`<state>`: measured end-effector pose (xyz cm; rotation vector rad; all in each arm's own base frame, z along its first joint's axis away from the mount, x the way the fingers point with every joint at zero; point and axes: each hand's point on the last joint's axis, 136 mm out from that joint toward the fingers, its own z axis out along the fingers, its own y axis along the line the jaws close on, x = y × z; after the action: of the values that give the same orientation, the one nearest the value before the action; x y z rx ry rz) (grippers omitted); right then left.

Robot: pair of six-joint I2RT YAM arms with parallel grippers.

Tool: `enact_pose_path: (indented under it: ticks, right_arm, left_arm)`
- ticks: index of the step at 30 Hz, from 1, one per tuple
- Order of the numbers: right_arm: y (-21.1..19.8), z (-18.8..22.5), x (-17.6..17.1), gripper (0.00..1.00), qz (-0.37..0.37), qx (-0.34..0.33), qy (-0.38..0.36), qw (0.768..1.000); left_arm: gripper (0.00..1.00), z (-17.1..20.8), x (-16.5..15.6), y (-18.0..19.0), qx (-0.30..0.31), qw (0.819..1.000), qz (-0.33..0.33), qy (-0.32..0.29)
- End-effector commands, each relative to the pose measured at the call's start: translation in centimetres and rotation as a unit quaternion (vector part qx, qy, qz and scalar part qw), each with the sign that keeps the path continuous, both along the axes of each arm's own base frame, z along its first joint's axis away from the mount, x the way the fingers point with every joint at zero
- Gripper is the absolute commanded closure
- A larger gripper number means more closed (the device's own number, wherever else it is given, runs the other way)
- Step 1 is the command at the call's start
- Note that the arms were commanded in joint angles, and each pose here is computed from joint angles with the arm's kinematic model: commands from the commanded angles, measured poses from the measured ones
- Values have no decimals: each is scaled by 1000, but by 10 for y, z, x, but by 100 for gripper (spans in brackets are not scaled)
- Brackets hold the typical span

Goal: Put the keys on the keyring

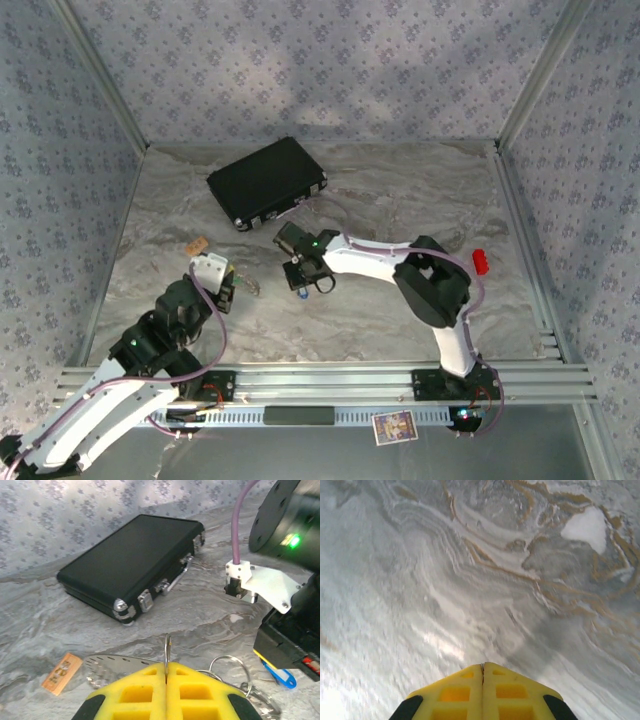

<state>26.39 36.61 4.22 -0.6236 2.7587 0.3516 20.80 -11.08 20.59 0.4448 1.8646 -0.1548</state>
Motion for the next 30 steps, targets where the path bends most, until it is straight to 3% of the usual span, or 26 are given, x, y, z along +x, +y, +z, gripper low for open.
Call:
enact_pose_path:
  ticks: [1, 12, 21, 26, 30]
  right_arm:
    - [-20, 8, -11, 100, 34, 9, -3, 999]
    - [-83, 6, -62, 100, 92, 15, 53, 994]
    - [-131, 1, -99, 100, 77, 8, 133, 988]
    - [-140, -4, -79, 100, 45, -3, 119, 992]
    - [-149, -6, -57, 100, 19, -19, 100, 995]
  left_arm:
    - [100, 12, 0, -26, -36, 998, -55, -22]
    - [100, -2, -9, -84, -15, 979, -202, 7]
    - [100, -17, -12, -118, -12, 960, -280, 21]
    - [100, -20, -10, -129, -13, 954, -296, 37]
    - [100, -17, -7, -140, -64, 952, -295, 51]
